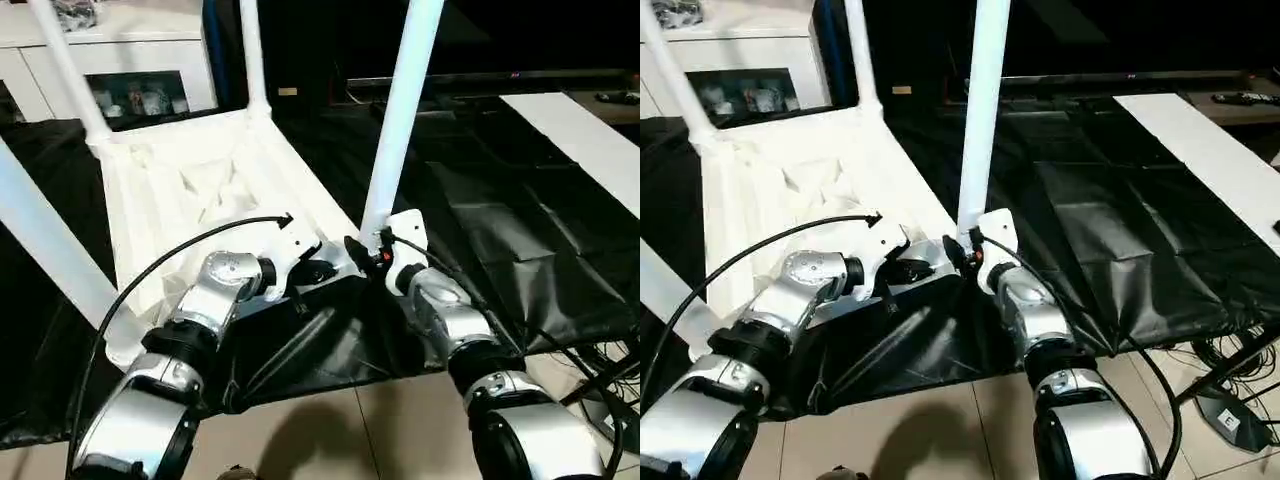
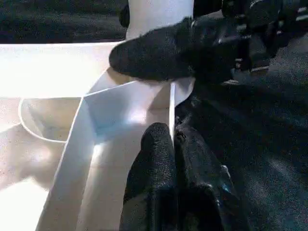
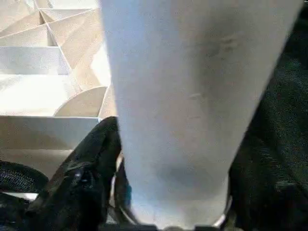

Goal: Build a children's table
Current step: Rotate leg to tighten

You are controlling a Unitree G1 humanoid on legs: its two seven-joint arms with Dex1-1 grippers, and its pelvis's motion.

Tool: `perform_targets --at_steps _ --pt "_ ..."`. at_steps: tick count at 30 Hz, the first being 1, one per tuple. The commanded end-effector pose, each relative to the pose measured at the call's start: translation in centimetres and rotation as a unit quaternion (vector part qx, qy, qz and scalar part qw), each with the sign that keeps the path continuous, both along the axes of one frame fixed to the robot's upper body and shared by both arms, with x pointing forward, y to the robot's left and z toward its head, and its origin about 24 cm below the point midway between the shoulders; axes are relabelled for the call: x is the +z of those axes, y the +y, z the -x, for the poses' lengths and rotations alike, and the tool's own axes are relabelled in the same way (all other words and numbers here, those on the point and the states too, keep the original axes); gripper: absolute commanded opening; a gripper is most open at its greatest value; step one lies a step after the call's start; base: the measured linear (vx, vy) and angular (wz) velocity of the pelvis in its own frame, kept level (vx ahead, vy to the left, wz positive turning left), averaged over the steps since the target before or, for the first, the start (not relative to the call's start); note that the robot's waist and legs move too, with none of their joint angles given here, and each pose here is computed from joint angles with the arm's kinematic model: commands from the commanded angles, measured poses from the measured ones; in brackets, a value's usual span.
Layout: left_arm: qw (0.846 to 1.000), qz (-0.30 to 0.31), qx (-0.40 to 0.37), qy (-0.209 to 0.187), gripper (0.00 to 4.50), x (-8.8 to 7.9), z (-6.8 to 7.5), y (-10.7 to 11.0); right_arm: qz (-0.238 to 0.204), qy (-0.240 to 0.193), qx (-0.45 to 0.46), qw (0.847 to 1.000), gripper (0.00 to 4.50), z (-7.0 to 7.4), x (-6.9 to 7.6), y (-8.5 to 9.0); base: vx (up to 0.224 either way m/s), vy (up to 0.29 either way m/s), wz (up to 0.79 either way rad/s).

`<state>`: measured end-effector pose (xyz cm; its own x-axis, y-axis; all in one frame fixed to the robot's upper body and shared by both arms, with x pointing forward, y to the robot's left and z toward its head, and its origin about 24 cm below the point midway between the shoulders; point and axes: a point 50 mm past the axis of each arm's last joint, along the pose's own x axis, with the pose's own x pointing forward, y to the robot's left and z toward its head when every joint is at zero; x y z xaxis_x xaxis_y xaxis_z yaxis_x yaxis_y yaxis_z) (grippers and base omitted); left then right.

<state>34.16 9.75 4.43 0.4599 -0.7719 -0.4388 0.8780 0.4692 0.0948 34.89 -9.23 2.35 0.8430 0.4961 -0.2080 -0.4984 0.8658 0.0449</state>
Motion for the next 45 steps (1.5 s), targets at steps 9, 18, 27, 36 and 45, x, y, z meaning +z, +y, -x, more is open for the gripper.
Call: perform_targets --at_steps 9,18,27,36,45 --pt "0.995 0.038 -0.088 0.005 0.0 -0.1 1.4 -1.3 0.05 -0.023 0.152 0.987 4.04 0.8 0.2 -0.2 0.0 0.0 0.0" --pt "0.986 0.031 -0.165 0.021 0.0 0.5 1.7 0.6 0.035 -0.023 0.342 0.939 4.04 1.9 1.8 -3.3 0.0 0.0 0.0" --pt "0.976 0.027 -0.213 0.036 0.0 1.1 1.9 1.9 0.028 0.008 0.431 0.902 3.46 2.8 2.1 -4.1 0.0 0.0 0.0" --pt "0.971 0.018 -0.233 0.045 0.0 1.1 2.0 2.7 0.029 0.044 0.496 0.867 2.6 3.7 1.7 -4.0 0.0 0.0 0.0" --pt "0.971 0.019 -0.233 0.05 0.0 1.0 2.0 2.9 0.014 0.046 0.495 0.867 2.08 4.0 1.5 -3.7 0.0 0.0 0.0"
